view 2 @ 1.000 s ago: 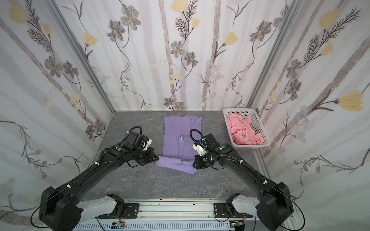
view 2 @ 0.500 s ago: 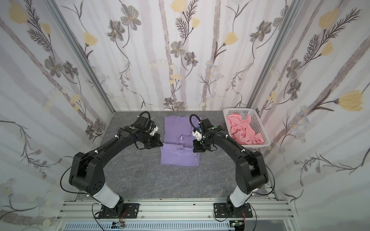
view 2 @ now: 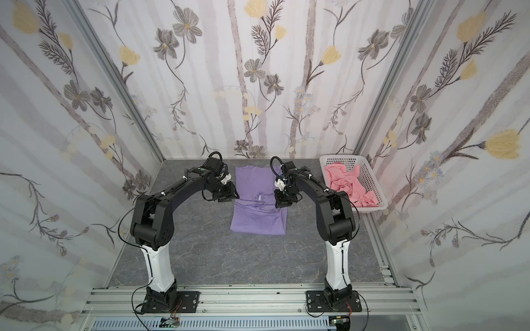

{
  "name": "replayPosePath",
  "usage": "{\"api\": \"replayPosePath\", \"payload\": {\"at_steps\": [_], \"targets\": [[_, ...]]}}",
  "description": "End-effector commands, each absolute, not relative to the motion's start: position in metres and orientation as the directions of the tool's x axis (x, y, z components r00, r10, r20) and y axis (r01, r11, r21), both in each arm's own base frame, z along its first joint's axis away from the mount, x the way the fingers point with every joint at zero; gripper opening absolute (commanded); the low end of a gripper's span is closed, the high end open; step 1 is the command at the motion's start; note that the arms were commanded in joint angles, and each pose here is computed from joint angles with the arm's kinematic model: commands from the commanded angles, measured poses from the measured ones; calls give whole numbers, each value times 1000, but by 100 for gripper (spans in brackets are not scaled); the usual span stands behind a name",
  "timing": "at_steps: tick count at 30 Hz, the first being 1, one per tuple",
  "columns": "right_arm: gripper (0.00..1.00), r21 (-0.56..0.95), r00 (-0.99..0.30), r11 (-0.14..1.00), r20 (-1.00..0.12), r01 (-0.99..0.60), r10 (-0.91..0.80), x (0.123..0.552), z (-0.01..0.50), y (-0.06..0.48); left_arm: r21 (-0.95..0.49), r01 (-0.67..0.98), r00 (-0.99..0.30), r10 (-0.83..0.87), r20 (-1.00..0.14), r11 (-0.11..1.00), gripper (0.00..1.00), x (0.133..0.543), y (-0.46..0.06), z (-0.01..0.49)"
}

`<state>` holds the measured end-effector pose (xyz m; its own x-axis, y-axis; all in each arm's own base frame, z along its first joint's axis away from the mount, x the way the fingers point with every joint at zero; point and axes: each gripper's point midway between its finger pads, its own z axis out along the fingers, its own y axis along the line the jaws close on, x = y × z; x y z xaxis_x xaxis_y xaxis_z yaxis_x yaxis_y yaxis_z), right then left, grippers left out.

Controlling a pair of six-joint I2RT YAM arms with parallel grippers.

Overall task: Fold and stack t-shirts
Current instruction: Fold the T-shirt, then smooth out the T-shirt at the center of the board.

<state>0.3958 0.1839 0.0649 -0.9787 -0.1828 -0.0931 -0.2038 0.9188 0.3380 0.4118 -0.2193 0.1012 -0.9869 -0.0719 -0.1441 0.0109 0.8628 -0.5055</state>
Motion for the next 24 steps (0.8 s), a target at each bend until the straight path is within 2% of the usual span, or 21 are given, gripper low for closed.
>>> {"api": "replayPosePath", "payload": {"at_steps": [1, 6, 12, 16, 24], "targets": [[30, 285, -987, 945, -50, -163, -156, 398, 59, 169, -485, 30, -986, -53, -157, 874, 100, 418, -215, 104], [32, 264, -971, 939, -146, -221, -188, 417, 83, 171, -500, 56, -977, -56, -206, 864, 100, 429, -219, 126], [37, 458, -918, 798, -239, -393, -315, 392, 131, 223, -512, 77, -971, -52, -233, 856, 100, 432, -220, 148], [38, 537, -917, 745, -181, -395, -355, 355, 126, 240, -512, 75, -971, -54, -233, 856, 100, 431, -217, 151], [38, 547, -900, 754, 5, -363, -437, 298, 75, 251, -523, 61, -979, -51, -197, 850, 100, 424, -218, 141]]}}
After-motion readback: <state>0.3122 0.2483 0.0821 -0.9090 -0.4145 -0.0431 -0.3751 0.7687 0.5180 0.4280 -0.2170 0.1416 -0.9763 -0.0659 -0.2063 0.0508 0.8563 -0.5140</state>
